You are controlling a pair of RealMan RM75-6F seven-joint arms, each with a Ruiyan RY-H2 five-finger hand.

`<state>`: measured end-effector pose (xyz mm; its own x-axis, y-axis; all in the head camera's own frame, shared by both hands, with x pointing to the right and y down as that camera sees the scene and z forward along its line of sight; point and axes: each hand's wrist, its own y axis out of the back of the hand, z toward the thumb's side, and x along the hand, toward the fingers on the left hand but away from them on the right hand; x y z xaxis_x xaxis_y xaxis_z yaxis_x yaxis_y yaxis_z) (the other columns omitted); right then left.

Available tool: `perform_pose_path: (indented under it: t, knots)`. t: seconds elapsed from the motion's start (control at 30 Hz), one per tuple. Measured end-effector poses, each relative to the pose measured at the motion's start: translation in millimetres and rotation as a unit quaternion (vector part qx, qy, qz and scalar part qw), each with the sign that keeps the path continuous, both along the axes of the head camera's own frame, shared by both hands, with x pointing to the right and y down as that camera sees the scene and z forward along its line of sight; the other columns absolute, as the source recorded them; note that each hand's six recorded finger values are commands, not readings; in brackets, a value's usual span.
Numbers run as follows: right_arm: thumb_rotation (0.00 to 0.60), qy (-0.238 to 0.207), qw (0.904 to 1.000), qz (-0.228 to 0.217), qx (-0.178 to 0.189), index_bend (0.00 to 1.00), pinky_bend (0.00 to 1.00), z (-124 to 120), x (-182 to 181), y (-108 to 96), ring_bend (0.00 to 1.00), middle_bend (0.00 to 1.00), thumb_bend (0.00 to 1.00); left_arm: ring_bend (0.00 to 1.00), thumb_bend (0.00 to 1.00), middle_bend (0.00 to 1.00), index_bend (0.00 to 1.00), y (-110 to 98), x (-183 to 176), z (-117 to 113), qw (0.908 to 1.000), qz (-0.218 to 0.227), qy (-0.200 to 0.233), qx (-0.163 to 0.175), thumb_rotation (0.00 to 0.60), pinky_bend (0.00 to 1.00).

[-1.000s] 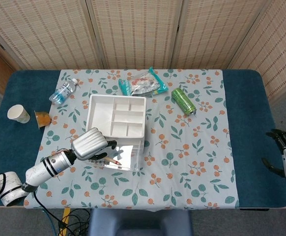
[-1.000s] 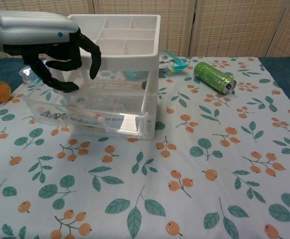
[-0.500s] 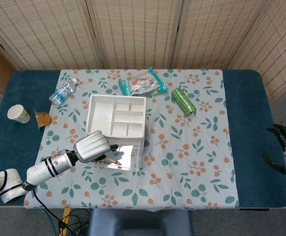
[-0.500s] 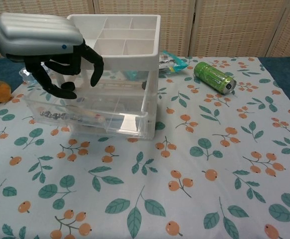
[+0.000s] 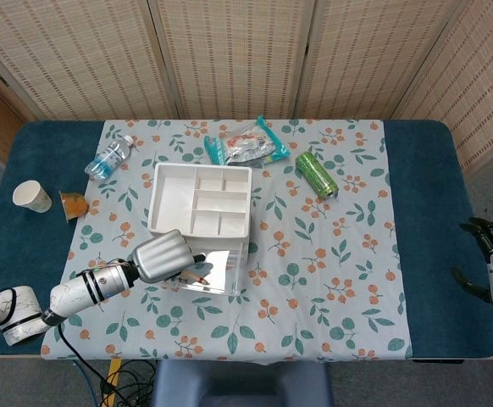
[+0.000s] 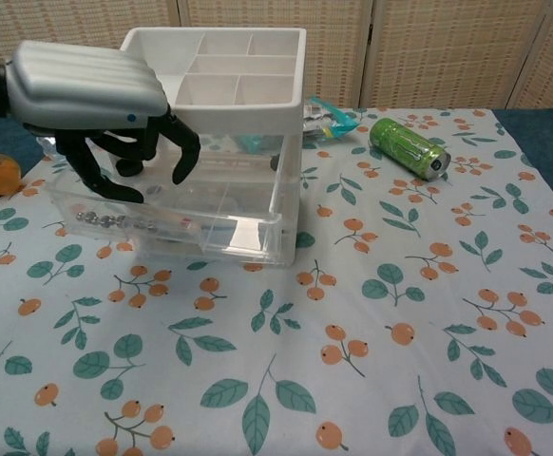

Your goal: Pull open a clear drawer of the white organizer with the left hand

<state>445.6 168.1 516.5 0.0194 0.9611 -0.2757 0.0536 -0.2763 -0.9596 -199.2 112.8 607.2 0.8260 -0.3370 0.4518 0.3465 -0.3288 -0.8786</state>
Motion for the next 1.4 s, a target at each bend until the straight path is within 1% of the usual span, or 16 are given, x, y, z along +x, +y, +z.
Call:
perform_pose_path:
  t: [0.13, 0.37, 1.03, 1.4]
  knots:
    - [0.6, -0.001, 1.0, 0.001, -0.001, 0.22, 0.22, 0.8, 0.5, 0.8, 0.22, 0.19, 0.24, 1.0, 0.22, 0.98, 0.46, 0.0, 0.6, 0.0, 1.0, 0.001, -0.003, 0.004, 0.6, 1.0]
    - [0.6, -0.001, 1.0, 0.005, -0.003, 0.22, 0.22, 1.9, 2.9, 1.7, 0.22, 0.19, 0.24, 1.0, 0.2, 0.98, 0.46, 0.4, 2.9, 2.8, 0.9999, 0.003, -0.01, 0.003, 0.6, 1.0]
    - [0.6, -0.002, 0.9999, 0.013, -0.007, 0.22, 0.22, 5.0, 10.0, 4.7, 0.22, 0.19, 0.24, 1.0, 0.2, 0.98, 0.45, 1.6, 11.6, 6.9, 0.9997, 0.002, -0.023, -0.001, 0.6, 1.0]
    - [0.6, -0.002, 0.9998, 0.018, -0.009, 0.22, 0.21, 6.7, 14.0, 5.1, 0.22, 0.19, 0.24, 1.0, 0.2, 0.98, 0.48, 1.2, 17.9, 9.1, 0.9999, 0.001, -0.015, -0.003, 0.6, 1.0]
